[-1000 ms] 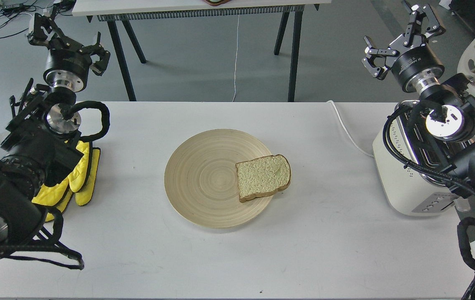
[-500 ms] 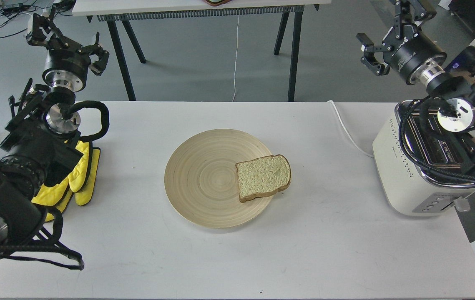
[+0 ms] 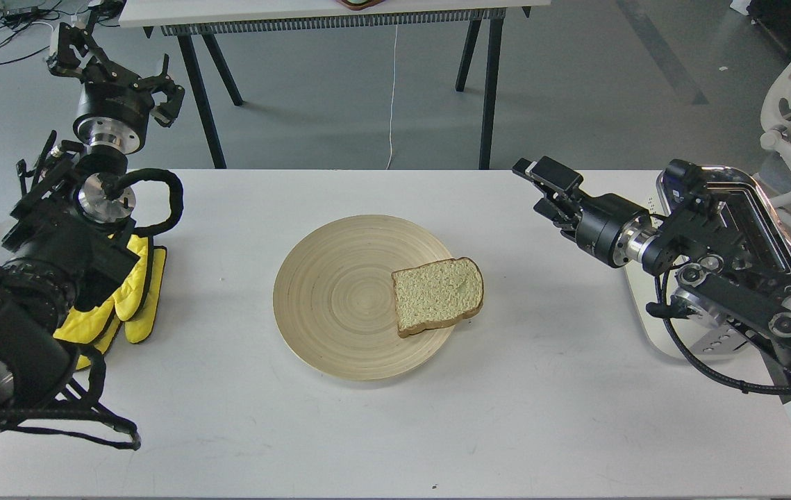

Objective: Put bread in toaster with right arm
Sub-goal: 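Reach the right gripper toward the bread slice on the wooden plate, then grasp the bread slice edge with the right gripper and lift it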

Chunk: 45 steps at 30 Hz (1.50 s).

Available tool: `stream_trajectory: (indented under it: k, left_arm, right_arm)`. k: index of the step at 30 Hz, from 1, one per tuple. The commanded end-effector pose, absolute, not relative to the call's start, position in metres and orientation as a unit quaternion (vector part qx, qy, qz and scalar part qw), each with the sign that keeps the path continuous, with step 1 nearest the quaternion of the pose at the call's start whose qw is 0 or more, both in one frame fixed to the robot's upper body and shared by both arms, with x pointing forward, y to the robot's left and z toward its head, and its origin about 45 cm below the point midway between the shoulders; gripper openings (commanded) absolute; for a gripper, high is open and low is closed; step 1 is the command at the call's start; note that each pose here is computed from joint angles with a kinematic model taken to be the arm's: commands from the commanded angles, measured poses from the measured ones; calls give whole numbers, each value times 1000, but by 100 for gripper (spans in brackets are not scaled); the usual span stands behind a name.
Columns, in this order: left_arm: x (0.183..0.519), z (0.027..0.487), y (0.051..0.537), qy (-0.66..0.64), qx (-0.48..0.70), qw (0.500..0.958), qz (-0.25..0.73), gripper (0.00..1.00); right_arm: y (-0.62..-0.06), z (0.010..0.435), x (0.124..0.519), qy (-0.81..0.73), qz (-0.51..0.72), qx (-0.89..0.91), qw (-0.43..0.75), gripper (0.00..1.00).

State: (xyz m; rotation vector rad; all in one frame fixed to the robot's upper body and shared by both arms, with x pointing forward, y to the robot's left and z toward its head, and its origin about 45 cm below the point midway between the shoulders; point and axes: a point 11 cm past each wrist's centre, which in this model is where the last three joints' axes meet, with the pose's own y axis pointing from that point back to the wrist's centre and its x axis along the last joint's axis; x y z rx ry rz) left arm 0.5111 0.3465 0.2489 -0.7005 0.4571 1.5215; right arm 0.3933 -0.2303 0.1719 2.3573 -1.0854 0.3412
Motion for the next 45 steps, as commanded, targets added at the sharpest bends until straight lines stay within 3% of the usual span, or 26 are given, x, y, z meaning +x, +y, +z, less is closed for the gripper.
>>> stream_trajectory:
  k: [1,16,27,34,39,45]
  left_arm:
    - [511,249,347,200,-309,646,669,100]
    - [511,249,347,200,-309,645,669,100]
    - [511,248,346,200,-309,646,669,100]
    - [511,248,346,200,-309,646,669,100]
    - [511,248,346,200,-310,645,669,100]
    - [511,248,346,200,-309,646,669,100]
  right_arm:
    - [-226,130,380,-381,129,863,305,94]
    - [-191,81,353,-361,86,872,319,65]
    - [-188,84,354,-354,89,874,322,7]
    - [-203,108,363,-362,106,873,310,2]
    - [-228,160,377,-363,158,868,300,2]
    - [-311,252,390,-392,245,817,343,2]
